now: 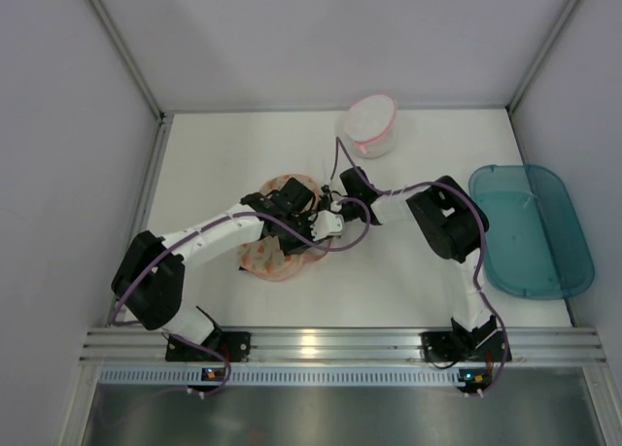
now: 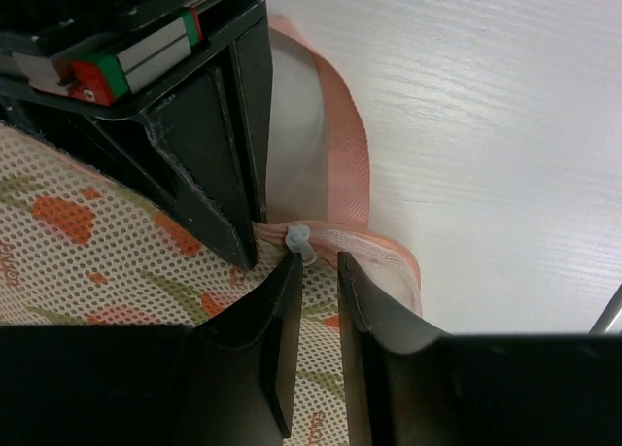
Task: Place the bra in the laundry bag and zip it closed
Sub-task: Zip the laundry bag at the center of the board.
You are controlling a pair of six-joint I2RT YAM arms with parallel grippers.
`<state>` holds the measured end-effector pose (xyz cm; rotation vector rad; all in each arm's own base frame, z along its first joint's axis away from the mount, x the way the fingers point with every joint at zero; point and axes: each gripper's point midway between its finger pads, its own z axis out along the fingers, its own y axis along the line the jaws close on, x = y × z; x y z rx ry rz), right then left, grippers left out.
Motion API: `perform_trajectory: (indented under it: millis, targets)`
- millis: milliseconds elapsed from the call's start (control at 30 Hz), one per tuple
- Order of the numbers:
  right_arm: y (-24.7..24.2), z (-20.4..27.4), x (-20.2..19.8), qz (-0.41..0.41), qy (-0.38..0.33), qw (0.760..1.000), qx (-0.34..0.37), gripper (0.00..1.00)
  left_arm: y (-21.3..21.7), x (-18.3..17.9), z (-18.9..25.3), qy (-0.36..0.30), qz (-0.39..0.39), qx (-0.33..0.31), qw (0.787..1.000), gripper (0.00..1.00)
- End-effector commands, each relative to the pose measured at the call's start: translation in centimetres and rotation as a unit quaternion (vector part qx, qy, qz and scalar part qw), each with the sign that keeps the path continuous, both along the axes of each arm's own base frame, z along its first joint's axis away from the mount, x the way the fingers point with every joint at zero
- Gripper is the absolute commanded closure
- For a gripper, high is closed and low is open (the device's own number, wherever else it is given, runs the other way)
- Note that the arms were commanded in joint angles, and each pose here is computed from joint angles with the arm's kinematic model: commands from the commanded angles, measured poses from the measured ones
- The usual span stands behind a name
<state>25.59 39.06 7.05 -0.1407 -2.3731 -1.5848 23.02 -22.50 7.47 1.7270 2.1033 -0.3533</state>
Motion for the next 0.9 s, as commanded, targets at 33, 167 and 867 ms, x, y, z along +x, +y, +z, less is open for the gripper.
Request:
perform_trajectory:
  millis: [33, 167, 867]
  targets:
    - [0.2, 1.8, 0.2, 0.008, -0.012, 0.999, 0.030, 1.00, 0.2, 2.0, 0.0, -0.035, 0.035, 0.009, 0.999, 0.74]
    - [0.2, 1.7, 0.1, 0.008, -0.010, 0.999, 0.029, 1.00, 0.4, 2.8, 0.2, -0.055, 0.055, 0.011, 0.997, 0.64]
    - [0.1, 1.2, 0.2, 0.009, -0.009, 1.000, 0.027, 1.00, -0.7, -0.7, 4.8, -0.116, -0.089, -0.095, 0.985, 0.60]
